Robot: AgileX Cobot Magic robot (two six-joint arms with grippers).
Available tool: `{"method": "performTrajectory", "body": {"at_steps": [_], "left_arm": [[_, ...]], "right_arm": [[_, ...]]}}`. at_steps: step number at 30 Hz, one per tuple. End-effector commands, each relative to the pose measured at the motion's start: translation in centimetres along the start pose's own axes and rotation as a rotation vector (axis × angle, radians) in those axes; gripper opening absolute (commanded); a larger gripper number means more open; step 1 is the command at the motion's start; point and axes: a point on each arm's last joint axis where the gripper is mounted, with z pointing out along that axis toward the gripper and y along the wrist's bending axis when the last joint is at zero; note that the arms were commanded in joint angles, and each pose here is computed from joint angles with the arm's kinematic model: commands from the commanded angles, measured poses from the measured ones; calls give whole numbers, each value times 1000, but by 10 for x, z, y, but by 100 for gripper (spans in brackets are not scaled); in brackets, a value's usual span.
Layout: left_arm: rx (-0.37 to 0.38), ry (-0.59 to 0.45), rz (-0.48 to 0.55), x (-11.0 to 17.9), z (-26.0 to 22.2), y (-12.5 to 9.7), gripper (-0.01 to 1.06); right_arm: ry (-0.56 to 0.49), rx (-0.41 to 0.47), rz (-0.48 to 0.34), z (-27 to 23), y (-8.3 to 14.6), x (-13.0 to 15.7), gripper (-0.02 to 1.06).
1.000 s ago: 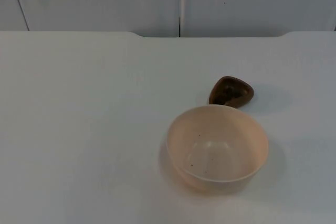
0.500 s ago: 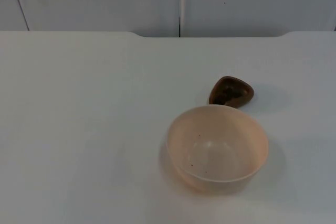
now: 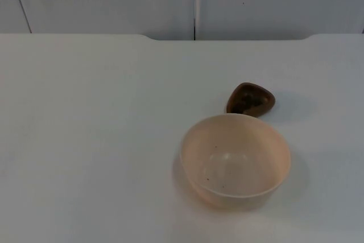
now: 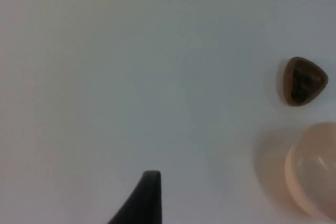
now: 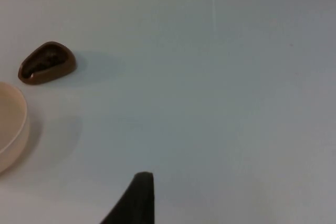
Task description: Pick up the bowl with the left hand and pour the coffee beans from the cup into the bowl with the right hand.
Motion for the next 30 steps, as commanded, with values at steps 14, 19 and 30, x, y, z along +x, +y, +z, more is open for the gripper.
{"method": "performTrajectory", "body": {"at_steps": [14, 19, 30], "left_arm": [[159, 69, 93, -16, 13, -24, 101], [209, 106, 119, -15, 27, -37, 101], [302, 204, 177, -10, 69, -72, 101]], "right_arm": [[-9, 8, -5, 0, 0, 0, 105], [-9, 8, -5, 0, 0, 0, 105], [-9, 8, -7, 0, 0, 0, 105]]}}
